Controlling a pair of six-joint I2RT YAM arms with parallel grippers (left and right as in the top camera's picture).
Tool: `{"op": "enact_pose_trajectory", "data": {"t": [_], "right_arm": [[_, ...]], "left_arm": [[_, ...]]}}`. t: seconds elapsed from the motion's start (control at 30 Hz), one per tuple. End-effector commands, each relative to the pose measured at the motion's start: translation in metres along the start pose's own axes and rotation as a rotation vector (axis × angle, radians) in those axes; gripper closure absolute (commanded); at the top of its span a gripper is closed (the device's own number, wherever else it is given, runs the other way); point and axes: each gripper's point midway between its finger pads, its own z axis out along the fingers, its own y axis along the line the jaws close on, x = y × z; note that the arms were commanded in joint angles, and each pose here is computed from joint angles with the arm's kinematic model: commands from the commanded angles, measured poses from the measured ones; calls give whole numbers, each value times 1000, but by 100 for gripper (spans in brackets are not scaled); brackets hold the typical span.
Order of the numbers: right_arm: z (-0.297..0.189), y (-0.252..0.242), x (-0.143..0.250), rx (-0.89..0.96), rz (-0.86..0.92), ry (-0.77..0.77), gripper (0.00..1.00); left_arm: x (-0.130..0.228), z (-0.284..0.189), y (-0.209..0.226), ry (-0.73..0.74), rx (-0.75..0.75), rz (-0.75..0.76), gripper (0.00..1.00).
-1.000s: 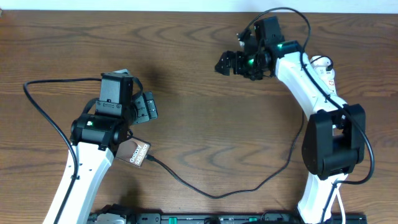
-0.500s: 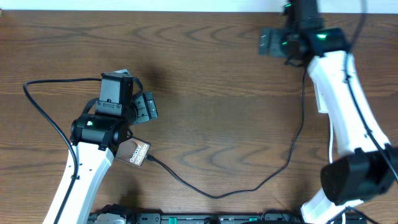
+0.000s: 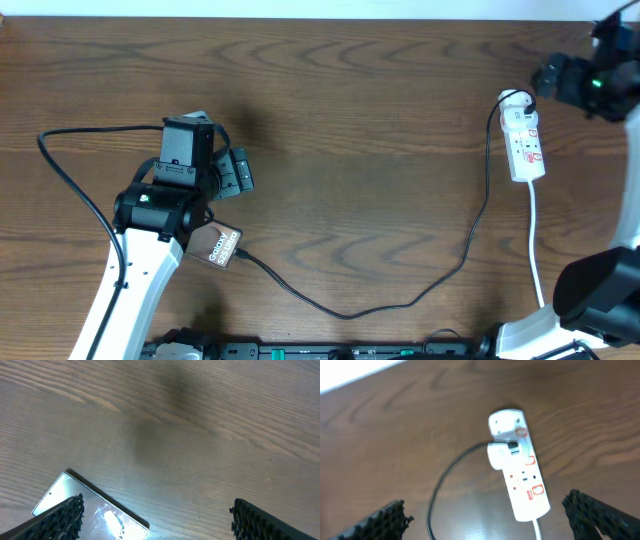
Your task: Plug charger to phone and switch on socket
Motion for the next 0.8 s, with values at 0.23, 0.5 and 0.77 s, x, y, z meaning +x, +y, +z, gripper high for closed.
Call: {"op": "enact_pose_trajectory", "data": {"t": [0.23,0.5,0.77], "right_arm": [[15,-8,15,-217,-240,-43,1],[71,-34,40,-152,-15,-34,1],[105,-44,58,-160,-10,21,1]], "left_arm": [[-7,-3,0,-21,-12,21,7],[-7,-3,0,-22,-12,20,7],[-7,-3,0,-21,-12,21,7]]}}
